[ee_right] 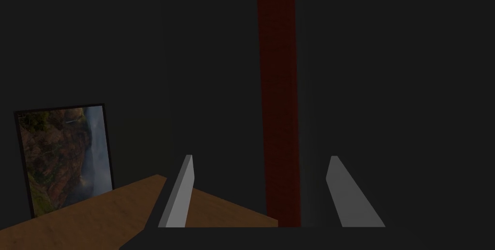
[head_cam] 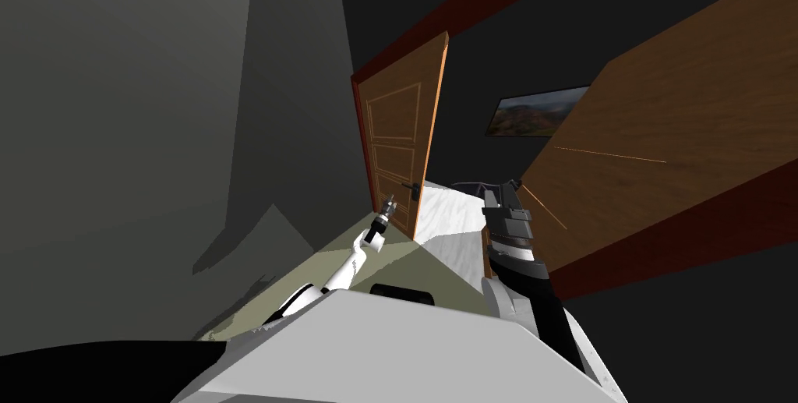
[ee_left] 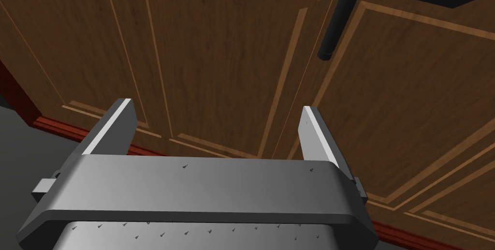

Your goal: Push the door open

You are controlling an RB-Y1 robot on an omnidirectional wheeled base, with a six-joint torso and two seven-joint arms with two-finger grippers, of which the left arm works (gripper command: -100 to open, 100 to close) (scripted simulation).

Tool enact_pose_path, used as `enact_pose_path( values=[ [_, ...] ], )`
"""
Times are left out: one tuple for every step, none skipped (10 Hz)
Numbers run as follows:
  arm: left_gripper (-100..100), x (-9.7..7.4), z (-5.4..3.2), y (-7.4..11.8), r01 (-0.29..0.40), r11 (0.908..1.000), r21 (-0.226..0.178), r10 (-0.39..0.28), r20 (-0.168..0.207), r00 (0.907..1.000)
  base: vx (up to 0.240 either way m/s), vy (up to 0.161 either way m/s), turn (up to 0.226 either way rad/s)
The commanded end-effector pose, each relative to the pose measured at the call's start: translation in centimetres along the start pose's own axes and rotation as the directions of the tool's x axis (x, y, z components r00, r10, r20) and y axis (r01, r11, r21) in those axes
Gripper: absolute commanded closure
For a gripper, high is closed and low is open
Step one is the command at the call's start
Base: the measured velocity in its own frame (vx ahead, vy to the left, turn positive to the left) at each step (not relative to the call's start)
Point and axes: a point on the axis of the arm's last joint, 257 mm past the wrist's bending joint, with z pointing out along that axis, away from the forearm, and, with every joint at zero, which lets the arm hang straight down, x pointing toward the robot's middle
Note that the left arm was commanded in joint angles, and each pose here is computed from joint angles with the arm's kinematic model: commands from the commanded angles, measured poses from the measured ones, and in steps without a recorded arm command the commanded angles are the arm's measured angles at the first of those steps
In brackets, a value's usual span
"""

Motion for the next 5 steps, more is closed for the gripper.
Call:
enact_pose_path(
  values=[
    [-100,0.1,0.21,0.5,-0.001,1.0000,-0.009,0.001,-0.005,1.0000,0.040,0.017,-0.020],
    [-100,0.3,0.47,1.3,-0.004,0.9996,-0.027,0.004,-0.014,0.9999,0.046,0.020,-0.041],
    [-100,0.6,0.71,2.0,-0.008,0.9990,-0.044,0.007,-0.023,0.9997,0.067,0.036,-0.078],
    [-100,0.6,0.71,2.0,-0.008,0.9990,-0.045,0.007,-0.023,0.9997,0.055,0.039,-0.027],
    [-100,0.8,0.92,2.6,-0.012,0.9981,-0.061,0.010,-0.031,0.9995,0.060,0.031,-0.036]
  ],
)
